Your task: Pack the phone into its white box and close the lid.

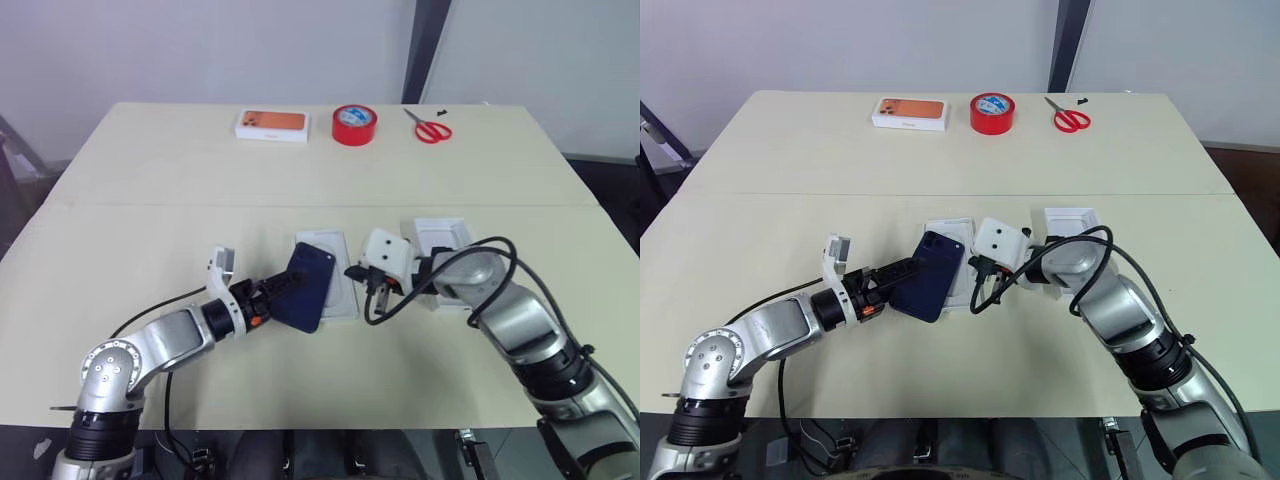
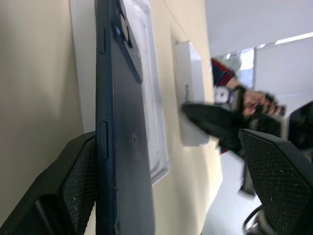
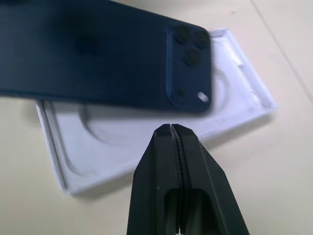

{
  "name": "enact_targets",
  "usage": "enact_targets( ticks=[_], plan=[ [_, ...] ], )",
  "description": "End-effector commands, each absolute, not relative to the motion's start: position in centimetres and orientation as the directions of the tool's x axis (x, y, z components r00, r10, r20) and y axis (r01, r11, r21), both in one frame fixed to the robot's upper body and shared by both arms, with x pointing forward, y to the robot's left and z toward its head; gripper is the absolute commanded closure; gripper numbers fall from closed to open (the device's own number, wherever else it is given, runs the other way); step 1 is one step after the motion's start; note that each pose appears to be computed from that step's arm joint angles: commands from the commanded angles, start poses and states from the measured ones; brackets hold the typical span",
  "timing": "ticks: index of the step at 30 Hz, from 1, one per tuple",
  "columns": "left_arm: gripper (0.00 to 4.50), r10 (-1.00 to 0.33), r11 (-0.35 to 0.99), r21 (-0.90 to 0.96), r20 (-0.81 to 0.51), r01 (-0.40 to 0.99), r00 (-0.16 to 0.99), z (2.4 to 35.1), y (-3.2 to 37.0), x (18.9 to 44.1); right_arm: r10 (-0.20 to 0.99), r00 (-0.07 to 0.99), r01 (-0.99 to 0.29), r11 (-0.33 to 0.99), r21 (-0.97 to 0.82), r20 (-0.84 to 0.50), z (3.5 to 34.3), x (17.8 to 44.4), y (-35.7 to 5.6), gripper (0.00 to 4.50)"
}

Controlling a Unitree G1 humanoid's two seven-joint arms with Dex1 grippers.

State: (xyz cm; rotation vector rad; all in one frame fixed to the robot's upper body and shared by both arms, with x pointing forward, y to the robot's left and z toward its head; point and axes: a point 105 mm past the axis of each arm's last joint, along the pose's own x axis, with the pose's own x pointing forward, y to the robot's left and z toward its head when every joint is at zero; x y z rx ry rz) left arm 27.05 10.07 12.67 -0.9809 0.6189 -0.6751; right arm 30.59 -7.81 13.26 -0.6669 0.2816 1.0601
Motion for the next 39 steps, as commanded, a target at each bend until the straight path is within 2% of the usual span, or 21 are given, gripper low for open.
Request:
enact_targets(
  ticks=[1, 8, 11, 22, 28, 33, 39],
  plan=[
    [0.04, -0.756, 0.315, -0.914, -0.08, 0.254, 0.65, 14.4, 9.1, 27.8, 0.724, 0.492, -0.859, 0.312, -0.407, -0.483, 14.5, 30.5, -7.0, 4.5],
    [0.04, -0.754, 0.29, -0.93, -0.076, 0.226, 0.653, 14.5, 7.9, 28.4, 0.725, 0.491, -0.859, 0.313, -0.404, -0.483, 14.4, 30.2, -6.7, 4.5],
    [0.04, -0.774, 0.343, -0.909, -0.13, 0.238, 0.62, 13.7, 7.2, 27.8, 0.728, 0.487, -0.861, 0.308, -0.406, -0.483, 14.5, 30.1, -6.7, 4.5],
    [0.04, -0.766, 0.465, -0.835, -0.212, 0.295, 0.607, 12.7, 7.3, 27.7, 0.723, 0.481, -0.864, 0.296, -0.406, -0.496, 14.3, 29.9, -6.9, 4.5],
    [0.04, -0.747, 0.589, -0.714, -0.303, 0.378, 0.592, 11.8, 8.1, 27.5, 0.731, 0.47, -0.868, 0.279, -0.411, -0.495, 14.4, 29.6, -7.0, 4.5],
    [0.04, -0.713, 0.694, -0.532, -0.412, 0.485, 0.568, 10.8, 9.0, 27.3, 0.734, 0.468, -0.867, 0.276, -0.414, -0.491, 14.5, 29.6, -6.9, 4.5],
    [0.04, -0.673, 0.738, -0.394, -0.47, 0.547, 0.571, 10.2, 10.0, 27.6, 0.74, 0.466, -0.867, 0.272, -0.418, -0.486, 14.6, 29.6, -6.8, 4.5]
  ],
)
